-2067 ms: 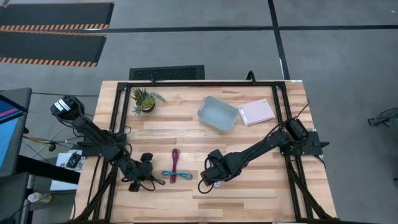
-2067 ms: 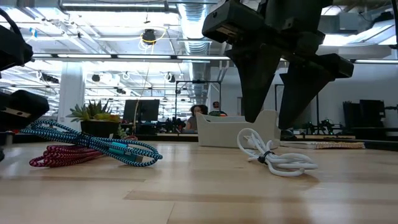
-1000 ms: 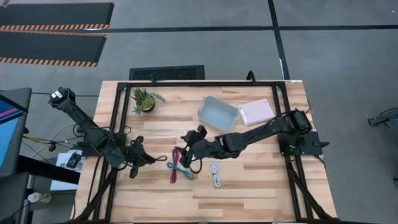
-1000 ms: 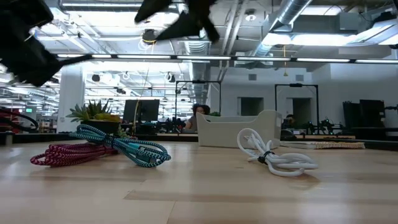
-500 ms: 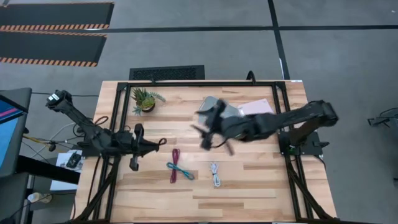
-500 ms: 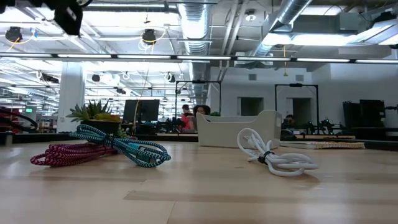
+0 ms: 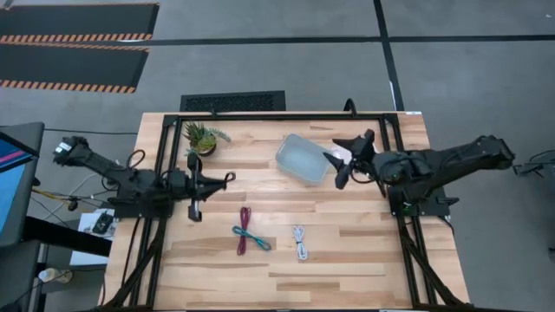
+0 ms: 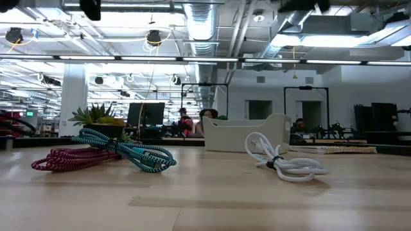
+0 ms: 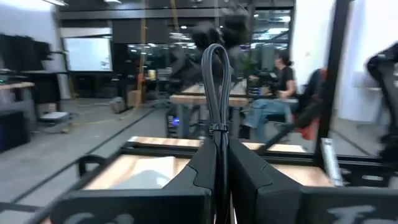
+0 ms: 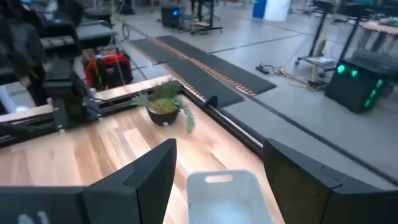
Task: Pick and place USB-C Cables
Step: Put the black USB cable into the grey bin
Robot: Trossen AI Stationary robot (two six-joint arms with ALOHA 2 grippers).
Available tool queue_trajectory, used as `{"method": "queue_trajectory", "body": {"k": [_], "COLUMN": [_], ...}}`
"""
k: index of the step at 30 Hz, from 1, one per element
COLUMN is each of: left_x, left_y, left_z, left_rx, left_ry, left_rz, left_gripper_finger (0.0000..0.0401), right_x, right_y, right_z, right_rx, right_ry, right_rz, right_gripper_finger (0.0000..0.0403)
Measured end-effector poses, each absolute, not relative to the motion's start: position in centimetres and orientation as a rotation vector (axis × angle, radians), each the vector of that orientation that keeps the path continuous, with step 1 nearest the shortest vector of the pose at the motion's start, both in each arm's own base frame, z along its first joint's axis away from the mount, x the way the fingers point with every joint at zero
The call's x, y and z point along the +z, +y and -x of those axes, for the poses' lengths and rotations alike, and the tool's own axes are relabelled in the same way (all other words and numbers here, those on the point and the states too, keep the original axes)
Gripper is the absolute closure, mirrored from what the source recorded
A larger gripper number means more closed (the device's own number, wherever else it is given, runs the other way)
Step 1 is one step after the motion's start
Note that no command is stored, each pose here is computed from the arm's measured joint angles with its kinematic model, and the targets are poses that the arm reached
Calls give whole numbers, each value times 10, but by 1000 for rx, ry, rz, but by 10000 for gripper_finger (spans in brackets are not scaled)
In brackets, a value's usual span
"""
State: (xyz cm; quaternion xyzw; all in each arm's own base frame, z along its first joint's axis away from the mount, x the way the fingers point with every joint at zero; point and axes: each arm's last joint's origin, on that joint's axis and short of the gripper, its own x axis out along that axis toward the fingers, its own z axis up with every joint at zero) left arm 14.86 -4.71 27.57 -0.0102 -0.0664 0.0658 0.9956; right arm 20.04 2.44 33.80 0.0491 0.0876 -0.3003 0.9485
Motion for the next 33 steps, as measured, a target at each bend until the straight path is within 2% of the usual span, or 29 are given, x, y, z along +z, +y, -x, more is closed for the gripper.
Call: {"method": "queue_trajectory", "body": {"k": [7, 13, 23, 33], "left_x": [302, 303, 288, 305], "left_y": [-9, 31, 103, 147], "left_z": [-161, -177, -198, -251], "left_rx": [152, 90, -9, -219], "left_ry": [-122, -77, -101, -40], "left_rz": [-36, -52, 10, 41], "left_gripper_finger": [395, 395, 395, 395], "right_x": [284, 258, 260, 277], "right_y": [11, -9, -43, -56], "right_z": [-201, -217, -246, -268], "right_rx": [-650, -558, -416, -360], "right_ry": [32, -44, -196, -213], "right_rz": [-115, -122, -107, -68], "right_gripper_finger": [138, 138, 138, 138]}}
